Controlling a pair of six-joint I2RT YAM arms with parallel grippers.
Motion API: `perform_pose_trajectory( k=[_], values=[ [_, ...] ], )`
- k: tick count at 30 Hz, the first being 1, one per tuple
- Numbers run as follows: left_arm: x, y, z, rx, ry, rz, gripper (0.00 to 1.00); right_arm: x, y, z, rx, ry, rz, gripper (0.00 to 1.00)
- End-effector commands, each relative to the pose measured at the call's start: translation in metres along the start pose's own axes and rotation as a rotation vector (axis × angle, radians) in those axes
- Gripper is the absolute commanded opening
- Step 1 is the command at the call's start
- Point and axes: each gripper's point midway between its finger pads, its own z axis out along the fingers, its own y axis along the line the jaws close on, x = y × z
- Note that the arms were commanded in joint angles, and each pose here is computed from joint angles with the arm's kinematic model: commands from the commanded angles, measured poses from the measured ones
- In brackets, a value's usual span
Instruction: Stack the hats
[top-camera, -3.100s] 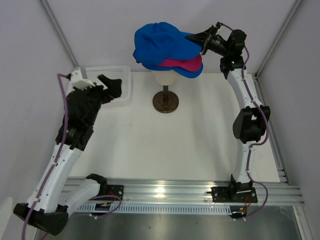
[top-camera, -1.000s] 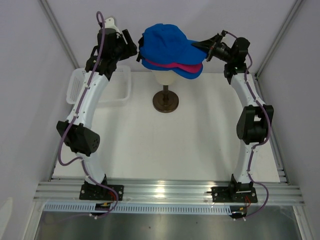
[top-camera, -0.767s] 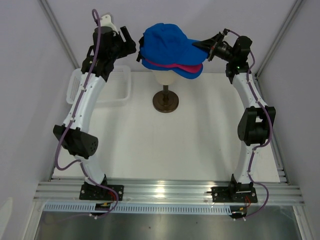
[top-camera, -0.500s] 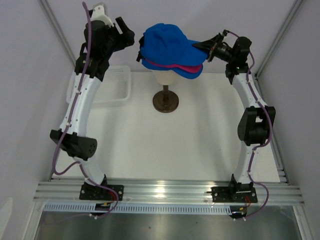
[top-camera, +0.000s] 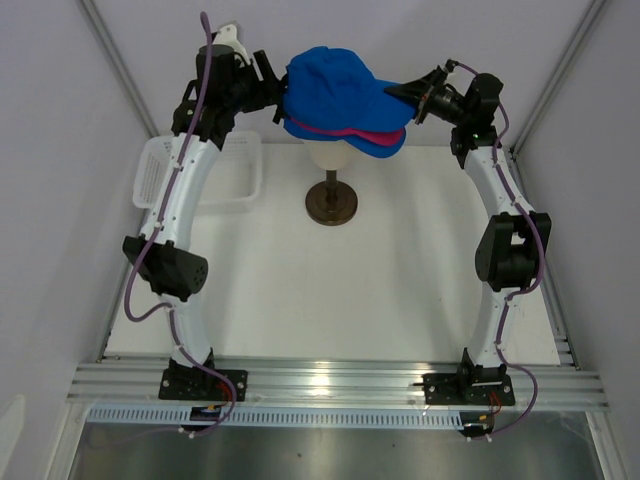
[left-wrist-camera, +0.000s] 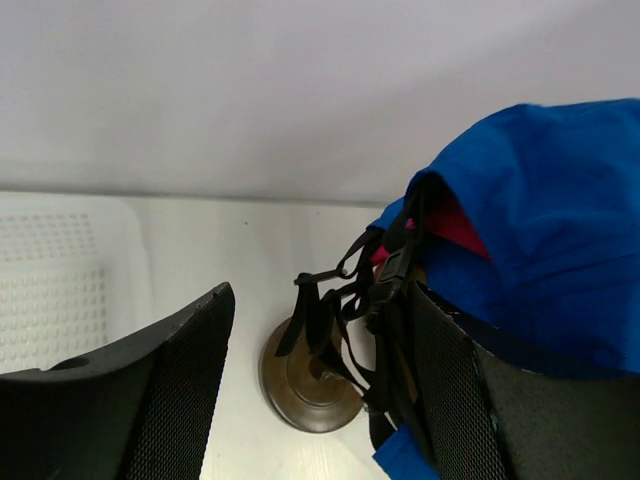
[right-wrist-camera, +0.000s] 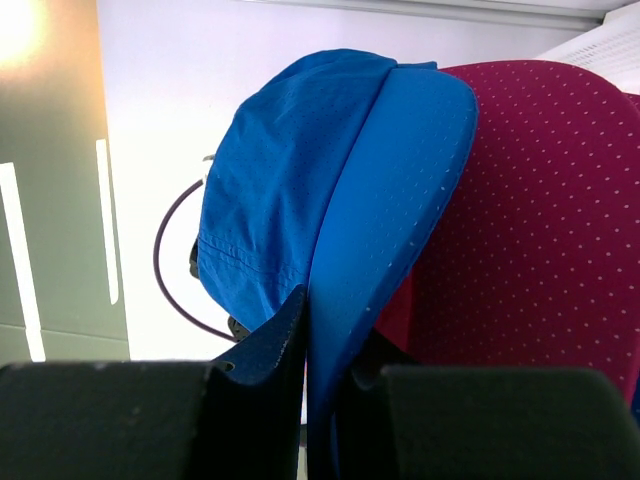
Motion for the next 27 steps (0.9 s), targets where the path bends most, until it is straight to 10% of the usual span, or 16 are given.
perform_pose_trajectory(
  k=[1, 16, 23, 27],
  values=[
    [0.001, 0.003, -0.007, -0.015, 0.018, 0.038, 0.73, 0.009, 0.002, -0.001, 0.001, 0.032, -0.030, 0.16],
    [0.031, 0.037, 0.005, -0.153, 0.104, 0.095, 0.71, 0.015, -0.044, -0.018, 0.102, 0.031, 0.002, 0.17],
    [0.037, 0.040, 0.006, -0.159, 0.117, 0.100, 0.71, 0.019, -0.037, -0.021, 0.105, 0.053, -0.036, 0.58],
    [0.035, 0.036, 0.007, -0.140, 0.108, 0.092, 0.71, 0.020, -0.035, -0.029, 0.116, 0.059, -0.055, 0.62]
  ],
)
